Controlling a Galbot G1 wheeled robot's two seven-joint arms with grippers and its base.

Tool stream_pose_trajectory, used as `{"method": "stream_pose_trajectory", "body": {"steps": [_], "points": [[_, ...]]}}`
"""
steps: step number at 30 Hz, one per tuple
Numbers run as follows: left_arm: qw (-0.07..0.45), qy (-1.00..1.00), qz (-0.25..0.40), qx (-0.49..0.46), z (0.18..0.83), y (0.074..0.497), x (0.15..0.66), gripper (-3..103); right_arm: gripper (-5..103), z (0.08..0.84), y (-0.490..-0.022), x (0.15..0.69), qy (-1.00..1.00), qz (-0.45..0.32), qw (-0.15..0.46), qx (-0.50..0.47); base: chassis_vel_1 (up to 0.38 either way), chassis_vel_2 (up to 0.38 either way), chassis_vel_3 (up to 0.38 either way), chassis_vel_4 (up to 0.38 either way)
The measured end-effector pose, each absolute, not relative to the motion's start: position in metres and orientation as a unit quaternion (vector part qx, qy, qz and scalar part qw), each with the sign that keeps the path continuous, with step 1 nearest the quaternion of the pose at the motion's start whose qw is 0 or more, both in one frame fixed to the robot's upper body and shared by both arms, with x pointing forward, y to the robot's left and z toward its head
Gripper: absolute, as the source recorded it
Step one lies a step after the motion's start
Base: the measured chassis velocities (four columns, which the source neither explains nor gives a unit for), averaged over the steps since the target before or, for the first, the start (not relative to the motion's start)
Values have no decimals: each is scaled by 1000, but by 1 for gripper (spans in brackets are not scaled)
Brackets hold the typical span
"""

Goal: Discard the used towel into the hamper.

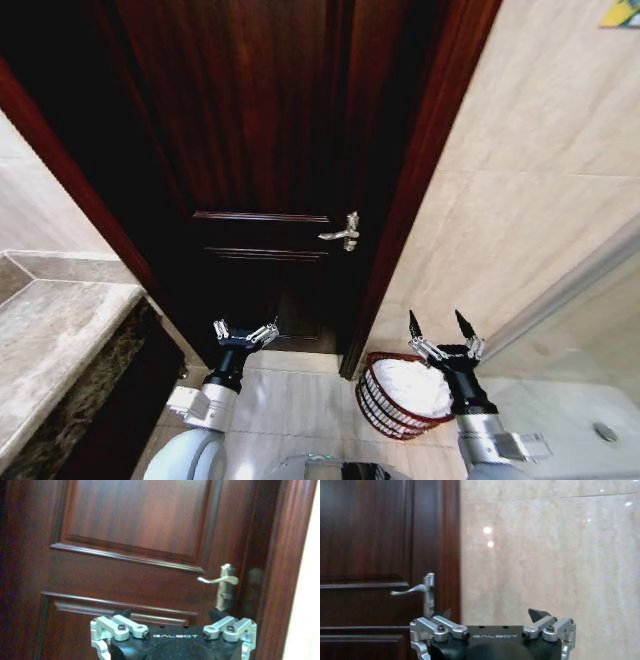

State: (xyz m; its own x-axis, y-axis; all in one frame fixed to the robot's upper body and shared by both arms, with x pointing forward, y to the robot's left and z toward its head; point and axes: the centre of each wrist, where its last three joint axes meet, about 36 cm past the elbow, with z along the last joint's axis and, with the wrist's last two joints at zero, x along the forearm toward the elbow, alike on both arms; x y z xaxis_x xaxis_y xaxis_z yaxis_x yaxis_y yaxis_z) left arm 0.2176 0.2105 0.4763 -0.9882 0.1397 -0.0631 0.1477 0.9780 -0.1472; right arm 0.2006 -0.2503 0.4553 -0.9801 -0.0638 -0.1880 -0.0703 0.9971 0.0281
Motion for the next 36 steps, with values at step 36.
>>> {"method": "stream_pose_trajectory", "body": {"steps": [36], "points": [[26, 994, -76, 72, 476, 211, 218, 100, 100, 455, -250, 201, 995, 17, 94, -34, -28, -31, 29, 26]]}}
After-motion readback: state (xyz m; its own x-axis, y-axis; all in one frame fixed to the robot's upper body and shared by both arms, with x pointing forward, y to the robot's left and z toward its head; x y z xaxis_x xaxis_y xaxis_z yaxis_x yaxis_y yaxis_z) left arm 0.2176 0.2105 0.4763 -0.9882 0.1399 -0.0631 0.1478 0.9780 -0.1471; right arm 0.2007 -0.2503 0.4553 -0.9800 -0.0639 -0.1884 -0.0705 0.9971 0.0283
